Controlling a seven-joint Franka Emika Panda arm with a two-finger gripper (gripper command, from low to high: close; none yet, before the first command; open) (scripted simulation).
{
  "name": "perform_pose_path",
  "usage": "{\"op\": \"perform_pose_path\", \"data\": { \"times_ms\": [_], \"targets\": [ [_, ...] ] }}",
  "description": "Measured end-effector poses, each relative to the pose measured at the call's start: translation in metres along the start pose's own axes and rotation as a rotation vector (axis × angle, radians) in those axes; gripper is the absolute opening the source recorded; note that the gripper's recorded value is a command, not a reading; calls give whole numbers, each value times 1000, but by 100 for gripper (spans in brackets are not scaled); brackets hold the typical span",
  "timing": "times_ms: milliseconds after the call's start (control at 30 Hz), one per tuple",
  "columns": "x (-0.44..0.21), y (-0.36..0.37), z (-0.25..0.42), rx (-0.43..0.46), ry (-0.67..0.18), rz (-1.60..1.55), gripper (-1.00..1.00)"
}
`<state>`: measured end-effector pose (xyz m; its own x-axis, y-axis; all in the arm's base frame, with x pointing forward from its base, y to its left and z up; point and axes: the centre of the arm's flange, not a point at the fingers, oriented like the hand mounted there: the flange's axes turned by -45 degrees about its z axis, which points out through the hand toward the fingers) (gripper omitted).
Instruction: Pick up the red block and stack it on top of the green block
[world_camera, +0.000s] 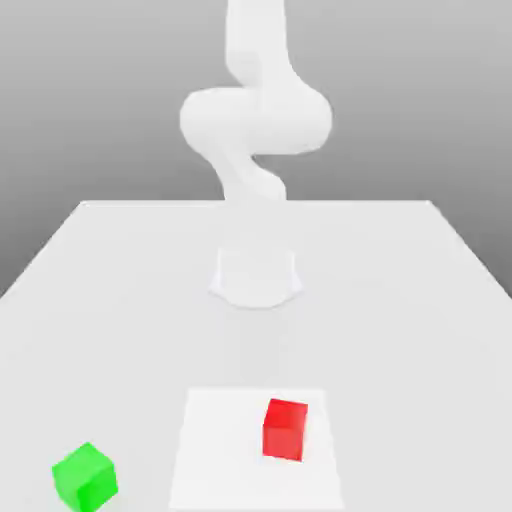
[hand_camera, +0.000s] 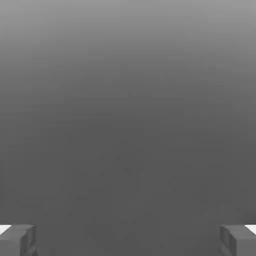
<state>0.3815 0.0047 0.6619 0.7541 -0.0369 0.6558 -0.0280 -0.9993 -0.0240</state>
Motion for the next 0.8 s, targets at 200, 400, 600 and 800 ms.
{"op": "perform_pose_path", "data": {
  "times_ms": [200,400,600,800],
  "targets": [
    [-43,-10,139,-14,-209,55,0],
    [-121,-17,251,-38,-411,107,0],
    [-224,-22,330,-71,-612,154,0],
    [-299,-22,382,-92,-709,179,0]
  ]
}}
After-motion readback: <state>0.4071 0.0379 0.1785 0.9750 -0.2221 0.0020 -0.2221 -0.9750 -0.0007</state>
